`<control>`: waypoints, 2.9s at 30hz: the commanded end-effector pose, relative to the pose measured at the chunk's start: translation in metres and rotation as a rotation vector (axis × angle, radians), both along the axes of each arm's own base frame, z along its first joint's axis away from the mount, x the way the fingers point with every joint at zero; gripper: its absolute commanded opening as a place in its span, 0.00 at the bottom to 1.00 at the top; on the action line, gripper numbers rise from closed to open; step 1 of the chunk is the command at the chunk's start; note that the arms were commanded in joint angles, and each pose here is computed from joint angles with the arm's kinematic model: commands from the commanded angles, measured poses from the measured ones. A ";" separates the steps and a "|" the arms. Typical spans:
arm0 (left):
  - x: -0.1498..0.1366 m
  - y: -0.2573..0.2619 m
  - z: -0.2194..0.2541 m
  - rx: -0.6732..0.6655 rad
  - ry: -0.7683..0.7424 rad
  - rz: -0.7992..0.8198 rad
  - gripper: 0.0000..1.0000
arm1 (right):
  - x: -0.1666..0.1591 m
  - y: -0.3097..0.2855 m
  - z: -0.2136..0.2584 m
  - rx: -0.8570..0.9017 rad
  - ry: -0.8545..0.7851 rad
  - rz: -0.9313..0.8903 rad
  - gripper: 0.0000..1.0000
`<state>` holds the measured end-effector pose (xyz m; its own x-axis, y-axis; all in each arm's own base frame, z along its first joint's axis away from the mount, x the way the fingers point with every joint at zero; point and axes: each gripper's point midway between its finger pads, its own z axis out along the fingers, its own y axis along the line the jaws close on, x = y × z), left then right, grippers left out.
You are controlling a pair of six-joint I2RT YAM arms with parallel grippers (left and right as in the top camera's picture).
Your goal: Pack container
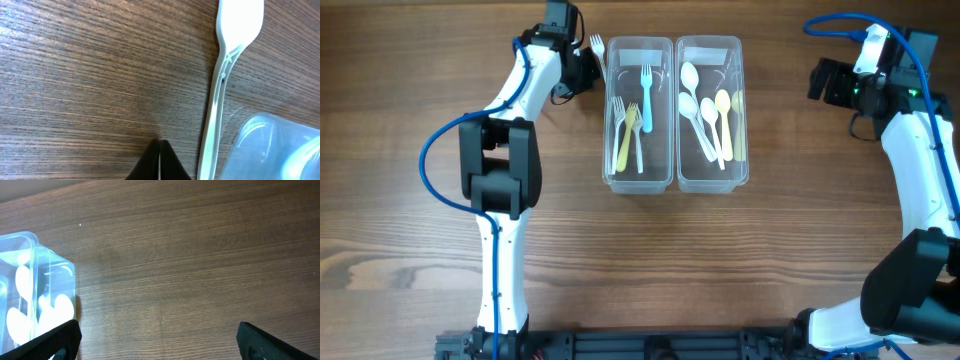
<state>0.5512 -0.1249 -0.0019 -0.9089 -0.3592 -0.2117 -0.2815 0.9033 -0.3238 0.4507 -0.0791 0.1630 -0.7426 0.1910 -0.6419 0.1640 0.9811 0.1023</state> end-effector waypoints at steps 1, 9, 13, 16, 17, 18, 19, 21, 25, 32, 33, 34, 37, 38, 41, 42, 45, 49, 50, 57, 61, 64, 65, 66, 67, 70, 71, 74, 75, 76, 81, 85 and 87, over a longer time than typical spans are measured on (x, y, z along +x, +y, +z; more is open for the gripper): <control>-0.011 0.036 -0.018 0.045 0.047 0.050 0.16 | 0.003 0.000 0.012 -0.017 -0.027 0.007 1.00; 0.022 0.004 0.050 -0.128 -0.146 0.032 0.46 | 0.003 0.000 0.012 -0.017 -0.027 0.007 1.00; 0.033 -0.012 0.059 -0.167 -0.205 0.005 0.46 | 0.003 0.000 0.012 -0.017 -0.027 0.007 1.00; 0.037 -0.023 0.064 -0.176 -0.236 -0.007 0.47 | 0.003 0.000 0.012 -0.017 -0.027 0.007 1.00; 0.037 -0.024 0.063 -0.176 -0.235 0.001 0.47 | 0.003 0.000 0.012 -0.017 -0.027 0.007 1.00; 0.037 -0.027 0.063 -0.176 -0.235 0.005 0.47 | 0.003 0.000 0.012 -0.017 -0.027 0.007 1.00; 0.038 -0.027 0.062 -0.173 -0.234 0.017 0.47 | 0.003 0.000 0.012 -0.017 -0.027 0.007 1.00; 0.039 -0.027 0.061 -0.160 -0.235 0.042 0.46 | 0.003 0.000 0.012 -0.017 -0.027 0.007 1.00; 0.044 -0.025 0.063 -0.147 -0.258 0.064 0.44 | 0.003 0.000 0.012 -0.017 -0.027 0.007 1.00; 0.050 -0.013 0.056 -0.084 -0.276 0.101 0.44 | 0.003 0.000 0.012 -0.017 -0.027 0.007 1.00; 0.051 -0.014 0.056 -0.085 -0.279 0.101 0.44 | 0.003 0.000 0.012 -0.017 -0.027 0.007 1.00; 0.051 -0.014 0.054 -0.084 -0.277 0.101 0.44 | 0.003 0.000 0.012 -0.017 -0.027 0.007 1.00; 0.053 -0.014 0.047 -0.085 -0.279 0.101 0.44 | 0.003 0.000 0.012 -0.017 -0.027 0.007 1.00; 0.054 -0.014 0.045 -0.085 -0.278 0.101 0.44 | 0.003 0.000 0.012 -0.017 -0.027 0.007 1.00; 0.055 -0.015 0.035 -0.087 -0.272 0.106 0.44 | 0.003 0.000 0.012 -0.017 -0.027 0.007 1.00; 0.054 -0.015 0.033 -0.091 -0.264 0.116 0.43 | 0.003 0.000 0.012 -0.017 -0.027 0.007 1.00; 0.052 -0.019 0.023 -0.094 -0.246 0.108 0.43 | 0.003 0.000 0.012 -0.017 -0.027 0.007 1.00; 0.048 -0.033 0.018 -0.095 -0.238 0.084 0.42 | 0.003 0.000 0.012 -0.017 -0.027 0.007 1.00; 0.048 -0.037 0.019 -0.095 -0.243 0.073 0.42 | 0.003 0.000 0.012 -0.017 -0.027 0.007 1.00; 0.043 -0.065 0.021 -0.090 -0.264 0.014 0.42 | 0.003 0.000 0.012 -0.017 -0.027 0.007 1.00; 0.044 -0.061 0.020 -0.055 -0.273 0.030 0.43 | 0.003 0.000 0.012 -0.017 -0.027 0.007 1.00; 0.046 -0.051 0.019 -0.039 -0.268 0.050 0.43 | 0.003 0.000 0.012 -0.017 -0.027 0.007 1.00; 0.046 -0.047 0.018 -0.036 -0.266 0.056 0.45 | 0.003 0.000 0.012 -0.017 -0.027 0.007 1.00; 0.047 -0.043 0.018 -0.034 -0.264 0.062 0.45 | 0.003 0.000 0.012 -0.017 -0.027 0.007 1.00; 0.047 -0.041 0.018 -0.033 -0.263 0.066 0.45 | 0.003 0.000 0.012 -0.017 -0.027 0.007 1.00; 0.047 -0.034 0.016 -0.029 -0.251 0.077 0.47 | 0.003 0.000 0.012 -0.017 -0.027 0.007 1.00; 0.046 -0.033 0.016 -0.027 -0.251 0.075 0.47 | 0.003 0.000 0.012 -0.017 -0.027 0.007 1.00; 0.046 -0.032 0.017 -0.005 -0.260 0.041 0.46 | 0.003 0.000 0.012 -0.017 -0.027 0.007 1.00; 0.047 -0.031 0.017 0.009 -0.265 0.028 0.45 | 0.003 0.000 0.012 -0.017 -0.027 0.007 1.00; 0.046 -0.030 0.016 0.017 -0.264 0.030 0.45 | 0.003 0.000 0.012 -0.017 -0.027 0.007 1.00; 0.046 -0.029 0.015 0.050 -0.273 -0.010 0.43 | 0.003 0.000 0.012 -0.017 -0.027 0.007 1.00; 0.046 -0.023 0.014 0.089 -0.277 -0.015 0.43 | 0.003 0.000 0.012 -0.017 -0.027 0.007 1.00; 0.046 -0.020 0.014 0.108 -0.276 -0.009 0.43 | 0.003 0.000 0.012 -0.017 -0.027 0.007 1.00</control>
